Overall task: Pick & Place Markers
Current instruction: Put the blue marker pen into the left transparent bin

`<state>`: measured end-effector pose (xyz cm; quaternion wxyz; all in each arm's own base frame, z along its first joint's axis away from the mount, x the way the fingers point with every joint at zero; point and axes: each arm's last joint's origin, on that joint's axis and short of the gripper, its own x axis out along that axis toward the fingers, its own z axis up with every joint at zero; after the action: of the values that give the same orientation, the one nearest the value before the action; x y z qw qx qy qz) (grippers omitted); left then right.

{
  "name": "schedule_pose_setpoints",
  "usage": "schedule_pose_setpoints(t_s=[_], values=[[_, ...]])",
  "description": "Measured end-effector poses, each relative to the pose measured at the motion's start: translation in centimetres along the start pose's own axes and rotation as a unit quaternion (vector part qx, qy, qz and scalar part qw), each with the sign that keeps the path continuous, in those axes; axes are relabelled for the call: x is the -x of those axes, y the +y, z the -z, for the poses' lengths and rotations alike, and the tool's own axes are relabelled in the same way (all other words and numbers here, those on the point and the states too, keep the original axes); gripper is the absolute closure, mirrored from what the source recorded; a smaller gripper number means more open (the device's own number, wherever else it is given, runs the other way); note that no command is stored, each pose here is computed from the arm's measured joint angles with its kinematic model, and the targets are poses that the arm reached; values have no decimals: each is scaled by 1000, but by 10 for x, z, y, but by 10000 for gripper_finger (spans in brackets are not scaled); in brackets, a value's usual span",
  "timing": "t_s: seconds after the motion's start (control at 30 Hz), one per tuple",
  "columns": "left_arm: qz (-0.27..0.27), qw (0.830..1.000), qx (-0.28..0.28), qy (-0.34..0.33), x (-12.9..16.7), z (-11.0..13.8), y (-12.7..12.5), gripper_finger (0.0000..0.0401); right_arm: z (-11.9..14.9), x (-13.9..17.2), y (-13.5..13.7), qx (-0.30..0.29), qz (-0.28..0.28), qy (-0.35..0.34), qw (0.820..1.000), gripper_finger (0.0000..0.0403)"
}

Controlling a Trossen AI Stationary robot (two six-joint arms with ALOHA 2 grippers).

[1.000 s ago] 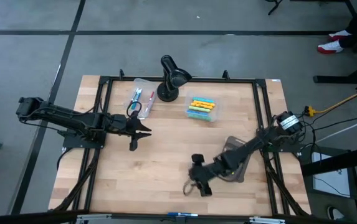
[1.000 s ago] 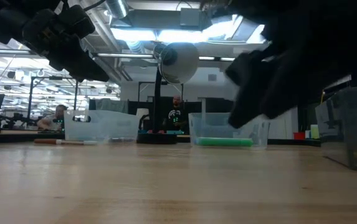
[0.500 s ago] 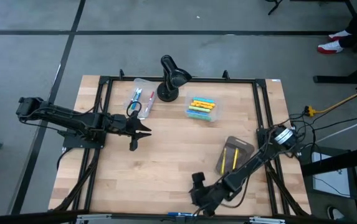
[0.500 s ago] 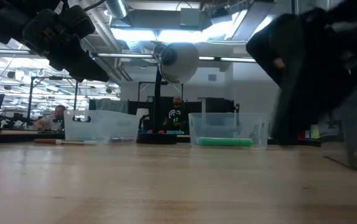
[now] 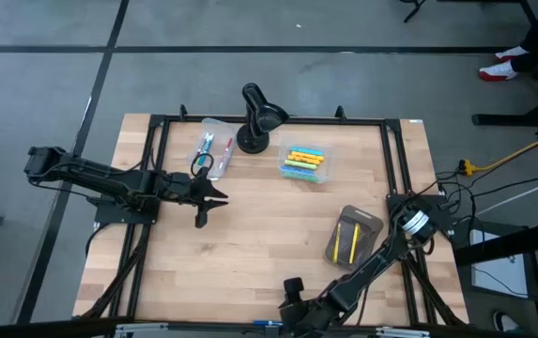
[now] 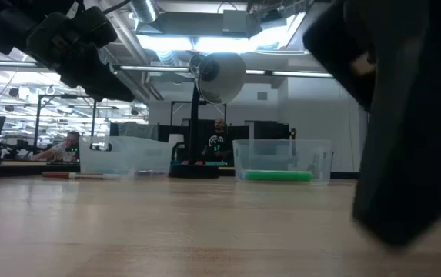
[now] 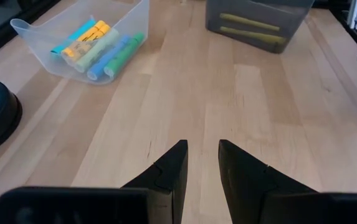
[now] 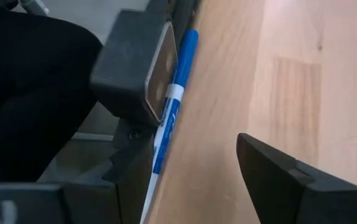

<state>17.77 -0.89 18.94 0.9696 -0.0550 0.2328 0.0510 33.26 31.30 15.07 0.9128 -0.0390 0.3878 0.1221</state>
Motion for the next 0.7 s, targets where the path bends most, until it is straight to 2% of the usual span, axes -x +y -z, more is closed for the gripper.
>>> schedule_pose_setpoints(t_s=[0.5, 0.7], values=[[0, 1000, -1, 1, 0, 0, 0, 315, 10, -2, 8, -62, -7, 32, 998, 173], [0, 1000, -1, 1, 0, 0, 0, 315, 13, -1, 7, -59, -6, 48, 997, 173]])
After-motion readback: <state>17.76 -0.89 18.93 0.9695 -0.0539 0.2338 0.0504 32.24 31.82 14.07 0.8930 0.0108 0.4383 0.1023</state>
